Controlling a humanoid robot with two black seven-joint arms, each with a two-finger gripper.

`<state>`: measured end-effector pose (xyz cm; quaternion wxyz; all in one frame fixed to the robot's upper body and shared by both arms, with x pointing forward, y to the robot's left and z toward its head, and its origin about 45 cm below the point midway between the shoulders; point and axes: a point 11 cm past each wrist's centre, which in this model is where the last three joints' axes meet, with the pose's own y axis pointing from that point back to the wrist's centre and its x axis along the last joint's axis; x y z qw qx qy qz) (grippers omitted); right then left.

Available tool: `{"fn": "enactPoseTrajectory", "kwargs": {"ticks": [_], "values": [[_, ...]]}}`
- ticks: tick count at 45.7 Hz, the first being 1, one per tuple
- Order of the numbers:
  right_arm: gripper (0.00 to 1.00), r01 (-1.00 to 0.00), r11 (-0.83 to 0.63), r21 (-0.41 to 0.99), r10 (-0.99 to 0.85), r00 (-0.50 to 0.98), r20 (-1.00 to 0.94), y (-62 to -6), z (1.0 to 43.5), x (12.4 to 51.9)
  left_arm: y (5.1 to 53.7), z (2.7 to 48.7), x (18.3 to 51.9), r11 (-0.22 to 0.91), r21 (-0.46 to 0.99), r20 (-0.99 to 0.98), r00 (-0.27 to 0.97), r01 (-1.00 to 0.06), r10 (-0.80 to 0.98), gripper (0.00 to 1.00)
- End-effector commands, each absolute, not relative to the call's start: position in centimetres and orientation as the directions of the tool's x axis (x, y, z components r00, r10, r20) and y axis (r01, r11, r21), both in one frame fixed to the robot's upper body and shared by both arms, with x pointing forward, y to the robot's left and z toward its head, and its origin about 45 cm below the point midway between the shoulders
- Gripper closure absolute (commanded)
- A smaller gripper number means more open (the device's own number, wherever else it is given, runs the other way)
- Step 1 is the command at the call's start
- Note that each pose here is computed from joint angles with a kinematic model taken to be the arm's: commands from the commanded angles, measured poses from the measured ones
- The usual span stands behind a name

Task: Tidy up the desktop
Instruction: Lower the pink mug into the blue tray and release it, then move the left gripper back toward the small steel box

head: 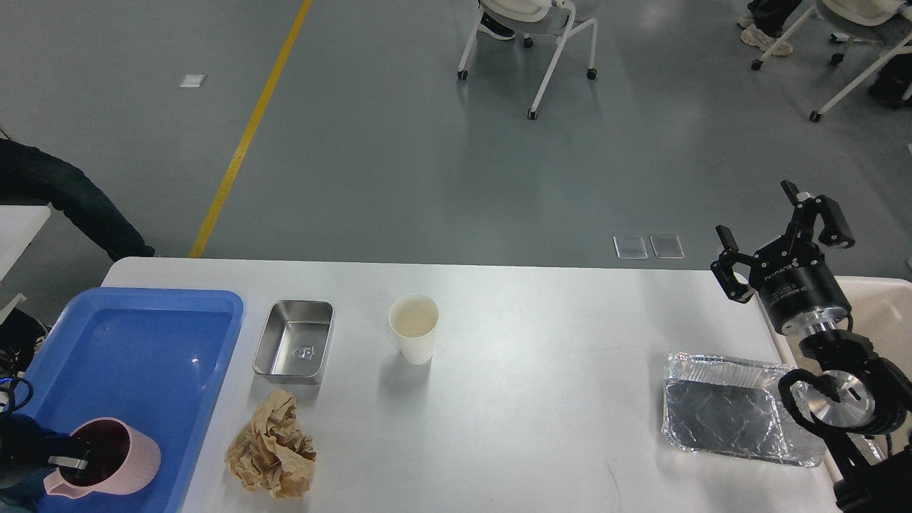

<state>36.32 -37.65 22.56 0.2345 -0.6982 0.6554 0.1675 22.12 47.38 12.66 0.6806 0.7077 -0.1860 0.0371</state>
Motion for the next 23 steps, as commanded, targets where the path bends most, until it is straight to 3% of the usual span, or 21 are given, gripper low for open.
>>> {"fn": "enactPoseTrajectory", "kwargs": {"ticks": [1,13,23], "values": [[0.00,-0.994,-0.032,-0.108,-0.834,0.086,-0.545,-37.5,22.5,36.3,47.5,12.8,22.0,-0.006,0.949,0.307,0.929,-0.315,-0.207,0.21],[0.00,-0.993,-0.033,-0.112,-0.831,0.090,-0.549,-37.3,22.6,36.5,45.9,14.1,22.0,0.054,0.941,0.337,0.919,-0.333,-0.205,0.15],[0.00,-0.993,-0.037,-0.113,-0.831,0.093,-0.548,-37.2,22.6,36.5,42.7,19.2,24.1,0.225,0.862,0.494,0.851,-0.454,-0.177,0.15]]}}
